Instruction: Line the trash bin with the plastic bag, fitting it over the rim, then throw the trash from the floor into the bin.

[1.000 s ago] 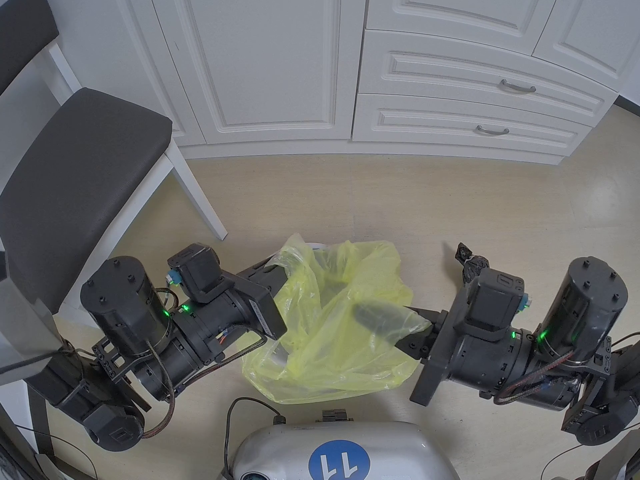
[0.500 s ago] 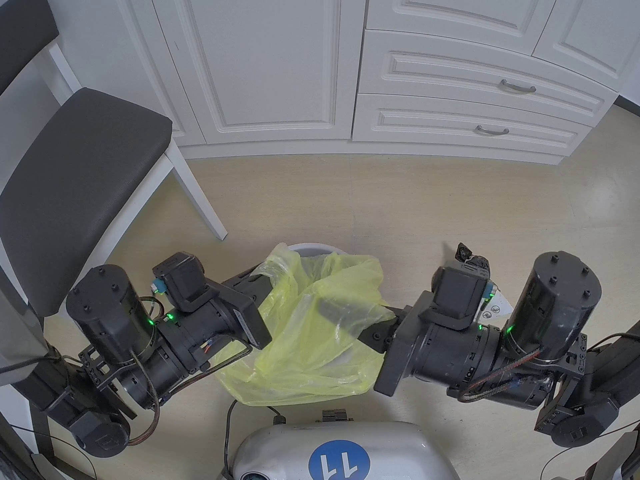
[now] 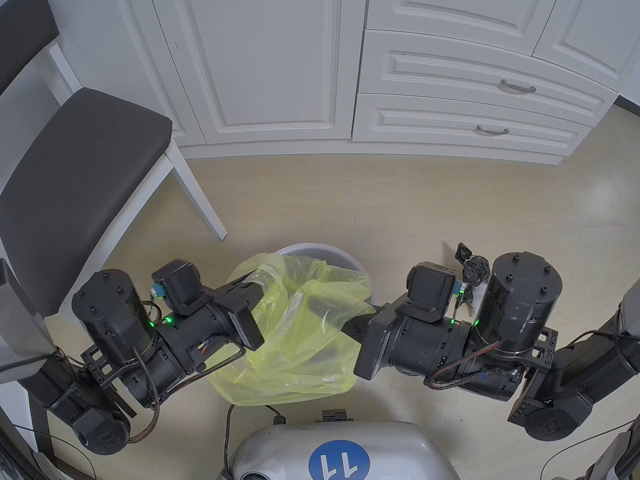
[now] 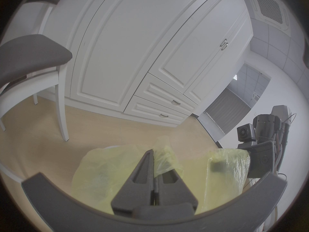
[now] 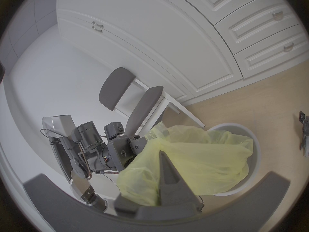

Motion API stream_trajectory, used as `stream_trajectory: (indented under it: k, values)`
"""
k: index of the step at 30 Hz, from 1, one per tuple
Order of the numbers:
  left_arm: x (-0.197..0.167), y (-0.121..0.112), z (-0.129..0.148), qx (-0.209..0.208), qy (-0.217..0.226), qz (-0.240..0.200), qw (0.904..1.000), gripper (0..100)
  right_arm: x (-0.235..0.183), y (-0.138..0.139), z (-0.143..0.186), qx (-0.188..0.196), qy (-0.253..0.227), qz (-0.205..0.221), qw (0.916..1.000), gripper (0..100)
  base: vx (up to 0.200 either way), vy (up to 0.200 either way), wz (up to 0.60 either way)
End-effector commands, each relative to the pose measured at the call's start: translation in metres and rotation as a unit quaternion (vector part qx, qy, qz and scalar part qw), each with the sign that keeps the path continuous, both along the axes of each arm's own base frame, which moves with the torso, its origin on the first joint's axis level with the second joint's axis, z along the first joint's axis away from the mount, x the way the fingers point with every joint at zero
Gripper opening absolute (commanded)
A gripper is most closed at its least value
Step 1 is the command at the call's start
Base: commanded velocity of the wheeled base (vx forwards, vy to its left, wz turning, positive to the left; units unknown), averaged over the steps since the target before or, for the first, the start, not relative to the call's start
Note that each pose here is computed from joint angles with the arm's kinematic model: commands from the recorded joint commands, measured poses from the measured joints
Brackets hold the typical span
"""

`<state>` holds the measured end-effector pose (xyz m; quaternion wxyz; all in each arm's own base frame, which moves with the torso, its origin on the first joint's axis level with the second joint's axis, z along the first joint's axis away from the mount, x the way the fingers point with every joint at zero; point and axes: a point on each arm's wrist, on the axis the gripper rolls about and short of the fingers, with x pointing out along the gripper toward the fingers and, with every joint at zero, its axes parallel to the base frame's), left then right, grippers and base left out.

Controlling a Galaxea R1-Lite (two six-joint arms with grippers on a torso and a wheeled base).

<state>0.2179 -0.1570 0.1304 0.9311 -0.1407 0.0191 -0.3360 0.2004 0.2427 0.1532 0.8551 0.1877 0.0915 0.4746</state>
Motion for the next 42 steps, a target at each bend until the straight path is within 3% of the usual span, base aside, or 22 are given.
stream_trajectory:
  k: [1, 7, 12, 17, 24, 32, 39, 42]
  values:
    - [0.015, -0.009, -0.011, 0.006, 0.011, 0.002, 0.9999, 0, 0.011, -0.006, -0.004, -0.004, 0.004, -0.007, 1.0000, 0, 0.000, 0.000, 0.00]
    - [0.037, -0.013, -0.022, 0.009, 0.017, 0.019, 0.9996, 0, 0.041, -0.006, -0.028, -0.019, 0.035, -0.019, 0.9990, 0, 0.000, 0.000, 0.00]
    - [0.053, -0.006, -0.032, 0.004, 0.033, 0.041, 0.9986, 0, 0.063, 0.006, -0.048, 0.023, 0.099, -0.016, 0.9947, 0, 0.000, 0.000, 0.00]
    - [0.071, -0.005, -0.043, -0.021, 0.056, 0.055, 0.9966, 0, 0.084, 0.004, -0.069, 0.033, 0.101, -0.035, 0.9938, 0, 0.000, 0.000, 0.00]
    - [0.088, -0.012, -0.039, -0.038, 0.038, 0.059, 0.9968, 0, 0.106, 0.001, -0.092, 0.032, 0.107, -0.056, 0.9922, 0, 0.000, 0.000, 0.00]
    - [0.105, -0.032, -0.035, -0.060, 0.015, 0.046, 0.9970, 0, 0.121, -0.029, -0.070, 0.045, 0.086, -0.085, 0.9917, 0, 0.000, 0.000, 0.00]
    - [0.120, -0.027, -0.036, -0.074, 0.007, 0.108, 0.9914, 0, 0.123, -0.056, -0.047, 0.050, 0.066, -0.112, 0.9903, 0, 0.000, 0.000, 0.00]
    - [0.125, -0.014, -0.033, -0.077, 0.004, 0.136, 0.9876, 0, 0.122, -0.061, -0.044, 0.026, 0.047, -0.118, 0.9915, 0, 0.000, 0.000, 0.00]
